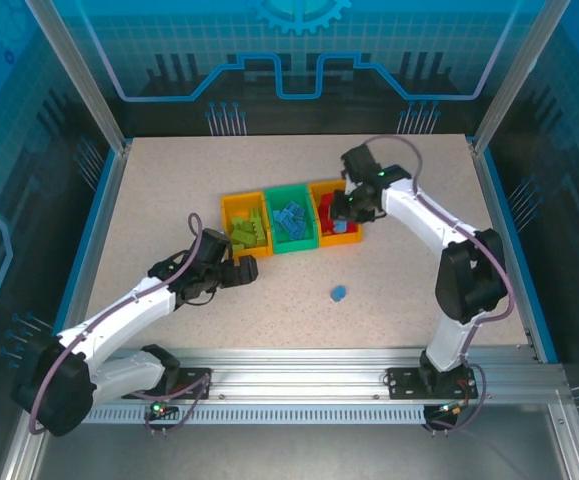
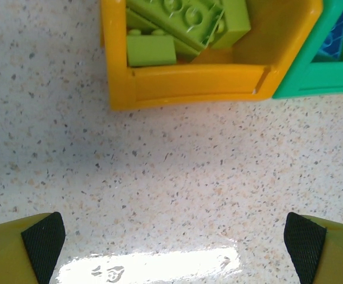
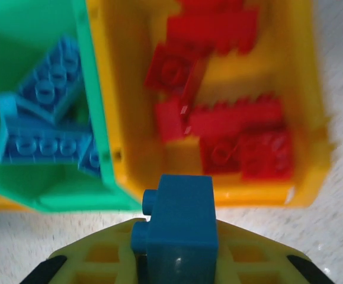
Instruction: Sort the legos into containers by color
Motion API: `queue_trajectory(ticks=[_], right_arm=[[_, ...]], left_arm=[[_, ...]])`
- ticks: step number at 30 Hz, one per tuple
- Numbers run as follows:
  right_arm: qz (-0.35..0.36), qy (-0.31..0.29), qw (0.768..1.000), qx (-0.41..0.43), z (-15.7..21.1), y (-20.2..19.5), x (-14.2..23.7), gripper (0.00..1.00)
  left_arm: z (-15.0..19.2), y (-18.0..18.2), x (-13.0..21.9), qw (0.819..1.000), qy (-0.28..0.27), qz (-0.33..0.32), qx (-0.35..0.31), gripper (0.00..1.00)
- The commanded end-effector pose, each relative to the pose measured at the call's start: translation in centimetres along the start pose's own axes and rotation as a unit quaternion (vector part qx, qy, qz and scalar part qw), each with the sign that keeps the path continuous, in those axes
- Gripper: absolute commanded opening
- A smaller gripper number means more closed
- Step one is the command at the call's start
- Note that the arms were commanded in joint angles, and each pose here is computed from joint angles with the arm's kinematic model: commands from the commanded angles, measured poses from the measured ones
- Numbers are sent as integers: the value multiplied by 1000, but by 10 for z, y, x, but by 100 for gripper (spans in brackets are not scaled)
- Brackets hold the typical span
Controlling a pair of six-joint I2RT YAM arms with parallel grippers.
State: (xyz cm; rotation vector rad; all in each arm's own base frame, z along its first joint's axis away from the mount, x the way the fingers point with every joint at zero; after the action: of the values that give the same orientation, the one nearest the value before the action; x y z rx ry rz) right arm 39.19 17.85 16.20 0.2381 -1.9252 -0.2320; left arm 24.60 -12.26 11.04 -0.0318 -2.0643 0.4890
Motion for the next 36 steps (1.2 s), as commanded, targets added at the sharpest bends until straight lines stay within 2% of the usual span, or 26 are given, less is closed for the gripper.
queue_trajectory(ticks=[1,7,12,13,15,16,20,24,31,33,36], right_arm=[[4,-5,1000,17,-24,-5,-10,20],[23,12,1000,15,-53,-16,-40,21],[20,25,999,10,-57,-16,-55,23],[22,27,999,10,-56,-17,-56,31],[23,26,999,11,-55,-17,-55,63],[22,24,999,13,-54,-16,-51,75],[11,-9,999,42,-45,-3,-25,85],[45,-19,996,78,-9,-2,-1,91],[35,17,990,134,98,-12,2,92],[54,24,990,127,114,-23,2,92],[44,14,993,113,118,-28,5,93]], left_arm=[[6,-5,-2,1000,7,15,15,99],[9,-13,-2,1000,12,14,4,99],[12,-13,-4,1000,16,8,4,99],[14,-11,-4,1000,18,6,4,99],[15,-10,-4,1000,18,4,5,99],[16,-9,-4,1000,20,4,6,99],[19,-7,-6,1000,22,2,8,99],[22,-7,-8,1000,25,1,7,99],[26,-8,-12,1000,30,1,4,99],[26,-7,-11,1000,29,1,4,99],[25,-8,-10,1000,27,4,5,99]])
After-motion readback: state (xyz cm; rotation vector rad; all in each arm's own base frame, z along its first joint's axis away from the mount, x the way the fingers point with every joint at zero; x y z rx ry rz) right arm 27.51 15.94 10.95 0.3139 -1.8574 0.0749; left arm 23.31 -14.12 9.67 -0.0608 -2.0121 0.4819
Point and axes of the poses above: each hand's point on the last joint's axis, 136 mm out from that joint toward the fingers, its own x axis back along the fingers, its own y axis along the line the jaws close on, z = x × y, the point moved 2 cm from there along x, back along the fingers, and after that the axes turned 4 degrees about x, right-handed, at the moved point
